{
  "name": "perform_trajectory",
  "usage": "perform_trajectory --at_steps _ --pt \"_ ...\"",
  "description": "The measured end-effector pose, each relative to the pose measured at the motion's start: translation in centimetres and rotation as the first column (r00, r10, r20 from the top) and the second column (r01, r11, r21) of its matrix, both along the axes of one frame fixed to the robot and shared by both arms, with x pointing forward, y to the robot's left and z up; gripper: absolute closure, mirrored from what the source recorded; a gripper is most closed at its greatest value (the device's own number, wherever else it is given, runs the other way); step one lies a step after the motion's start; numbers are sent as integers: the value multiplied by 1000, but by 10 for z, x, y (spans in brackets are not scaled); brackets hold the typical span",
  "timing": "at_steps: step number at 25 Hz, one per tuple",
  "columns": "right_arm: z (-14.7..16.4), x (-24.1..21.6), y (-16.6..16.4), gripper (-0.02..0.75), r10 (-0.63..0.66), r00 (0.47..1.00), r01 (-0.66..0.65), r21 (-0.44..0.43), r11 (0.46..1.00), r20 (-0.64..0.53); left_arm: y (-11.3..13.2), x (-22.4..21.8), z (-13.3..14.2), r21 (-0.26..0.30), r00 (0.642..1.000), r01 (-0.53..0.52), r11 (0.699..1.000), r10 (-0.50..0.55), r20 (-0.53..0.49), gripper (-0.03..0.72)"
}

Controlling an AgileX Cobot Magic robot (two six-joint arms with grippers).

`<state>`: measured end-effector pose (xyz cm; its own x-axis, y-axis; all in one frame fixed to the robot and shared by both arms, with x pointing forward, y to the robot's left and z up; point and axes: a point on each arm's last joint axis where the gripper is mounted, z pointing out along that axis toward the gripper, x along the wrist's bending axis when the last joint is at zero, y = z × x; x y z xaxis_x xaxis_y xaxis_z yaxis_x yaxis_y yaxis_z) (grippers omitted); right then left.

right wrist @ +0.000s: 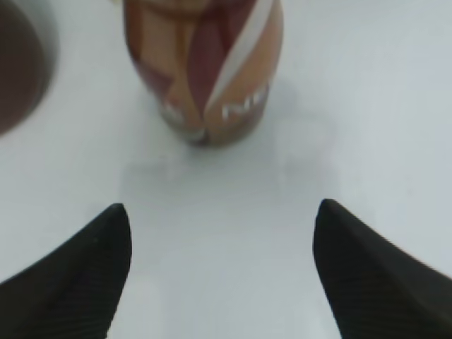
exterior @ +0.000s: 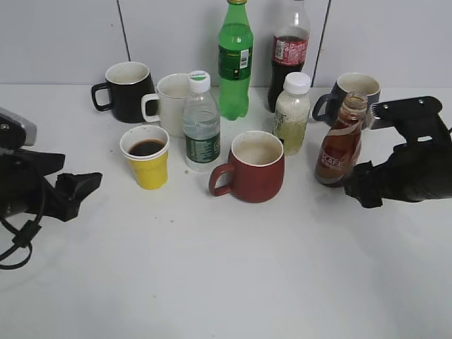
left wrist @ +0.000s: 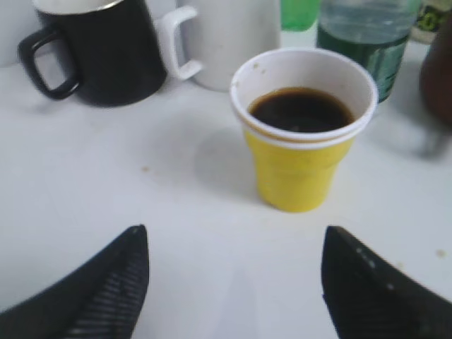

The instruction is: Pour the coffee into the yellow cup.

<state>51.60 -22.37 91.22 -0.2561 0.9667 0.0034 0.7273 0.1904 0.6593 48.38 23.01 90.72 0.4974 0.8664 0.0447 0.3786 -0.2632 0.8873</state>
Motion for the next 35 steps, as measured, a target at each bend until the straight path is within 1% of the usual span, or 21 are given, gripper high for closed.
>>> perform_trajectory --at_steps 1,2,3,5,9,11,12,13,14,15,17,19,21,23,25,27,28,29,30,34,35 --pt "5 -3 -1 141 0 999 0 -8 1000 -33 1 -1 2 7 1000 -13 1000 13 -8 113" --pt "11 -5 -1 141 0 999 0 -12 1000 -49 5 -4 6 31 998 -46 998 47 -45 116" --pt "16 -7 -2 141 4 997 -6 -24 1000 -79 5 -4 6 31 998 -46 998 47 -45 116" --pt "29 -13 -3 141 3 994 -7 -33 999 -113 10 -9 15 46 991 -95 994 99 -93 123" --pt "61 -23 -6 143 3 992 -8 -37 999 -127 19 -21 34 91 969 -178 980 191 -157 125" --pt "78 -30 -8 143 3 992 -8 -37 999 -127 19 -21 34 91 969 -178 980 191 -157 125" --pt "87 -34 -9 143 0 992 -4 -30 1000 -123 21 -26 55 128 944 -234 964 256 -209 125" --pt "95 -37 -9 143 -2 993 -1 -22 1000 -118 20 -30 67 149 935 -242 959 271 -227 125" --pt "104 -42 -10 143 -3 994 1 -16 1000 -111 20 -30 67 149 935 -242 959 271 -227 125" --pt "112 -47 -12 143 -3 994 2 -11 1000 -108 15 -36 90 182 933 -231 956 271 -236 125" --pt "125 -59 -14 143 -3 995 2 -5 1000 -103 13 -43 106 206 929 -227 952 275 -248 125" --pt "137 -73 -18 143 -1 994 1 -4 1000 -105 14 -61 133 229 912 -233 945 294 -286 128" --pt "145 -87 -22 143 1 993 -1 -7 1000 -118 18 -79 152 223 895 -246 943 309 -321 141" --pt "152 -102 -26 143 2 991 -3 -11 1000 -131 24 -102 165 194 877 -261 945 317 -362 162" --pt "156 -118 -30 143 3 990 -5 -11 1000 -139 33 -130 174 161 864 -273 948 316 -392 188" --pt "155 -133 -34 144 4 989 -6 -12 1000 -145 40 -151 176 160 843 -274 948 317 -435 213" --pt "153 -141 -36 144 10 990 -12 -15 1000 -143 40 -151 176 160 843 -274 948 317 -435 213" --pt "152 -149 -38 144 14 991 -16 -16 1000 -134 47 -170 178 151 836 -276 949 314 -450 237" --pt "152 -159 -41 144 21 993 -23 -15 1000 -113 50 -179 180 135 844 -280 951 310 -437 246" --pt "145 -188 -49 144 40 995 -42 -23 999 -90 64 -211 187 59 908 -266 962 270 -320 267" --pt "145 -197 -51 144 42 996 -44 -21 999 -77 65 -215 187 50 914 -263 963 266 -306 267"
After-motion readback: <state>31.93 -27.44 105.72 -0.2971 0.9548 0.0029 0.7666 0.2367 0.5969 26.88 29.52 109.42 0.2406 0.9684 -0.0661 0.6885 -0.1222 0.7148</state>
